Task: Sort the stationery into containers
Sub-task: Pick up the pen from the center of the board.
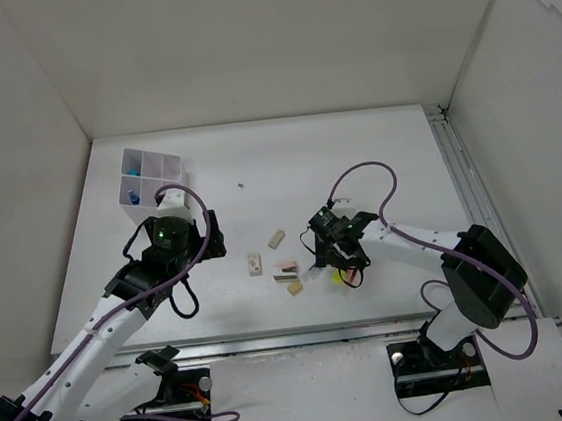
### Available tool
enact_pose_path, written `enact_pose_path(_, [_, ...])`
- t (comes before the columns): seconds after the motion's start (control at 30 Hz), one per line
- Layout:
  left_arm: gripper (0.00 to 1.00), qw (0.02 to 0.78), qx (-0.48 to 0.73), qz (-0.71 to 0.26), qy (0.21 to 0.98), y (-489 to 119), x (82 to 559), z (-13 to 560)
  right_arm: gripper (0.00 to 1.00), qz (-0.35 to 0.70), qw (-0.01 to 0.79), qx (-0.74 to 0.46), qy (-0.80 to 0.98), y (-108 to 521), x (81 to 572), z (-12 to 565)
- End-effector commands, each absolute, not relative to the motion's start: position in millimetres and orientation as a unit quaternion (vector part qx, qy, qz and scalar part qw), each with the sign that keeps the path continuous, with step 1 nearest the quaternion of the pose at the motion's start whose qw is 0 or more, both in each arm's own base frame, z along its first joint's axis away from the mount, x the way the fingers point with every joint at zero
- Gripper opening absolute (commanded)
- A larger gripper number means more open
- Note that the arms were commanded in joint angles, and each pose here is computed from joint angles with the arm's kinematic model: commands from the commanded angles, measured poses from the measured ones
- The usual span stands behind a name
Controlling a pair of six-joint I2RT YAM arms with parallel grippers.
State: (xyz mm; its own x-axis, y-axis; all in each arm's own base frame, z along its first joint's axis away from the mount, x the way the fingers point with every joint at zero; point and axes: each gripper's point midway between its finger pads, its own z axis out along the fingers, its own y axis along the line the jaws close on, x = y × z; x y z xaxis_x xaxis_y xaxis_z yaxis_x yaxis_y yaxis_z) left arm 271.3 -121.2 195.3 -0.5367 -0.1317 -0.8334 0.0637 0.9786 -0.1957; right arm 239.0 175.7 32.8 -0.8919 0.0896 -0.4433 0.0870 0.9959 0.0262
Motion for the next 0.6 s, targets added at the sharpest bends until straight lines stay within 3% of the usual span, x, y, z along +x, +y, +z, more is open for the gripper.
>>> enact_pose_path(0.0, [1.00,0.497,-0.036,-0.103,0.861,-119,274,205,0.61,0.002,0.238,0.079,0.968,177,243,30])
enact_pose_path(0.57, [1.00,0.491,-0.041,-0.087,0.866,-119,282,196,0.37,-0.016,0.228,0.069,0.971,177,244,9])
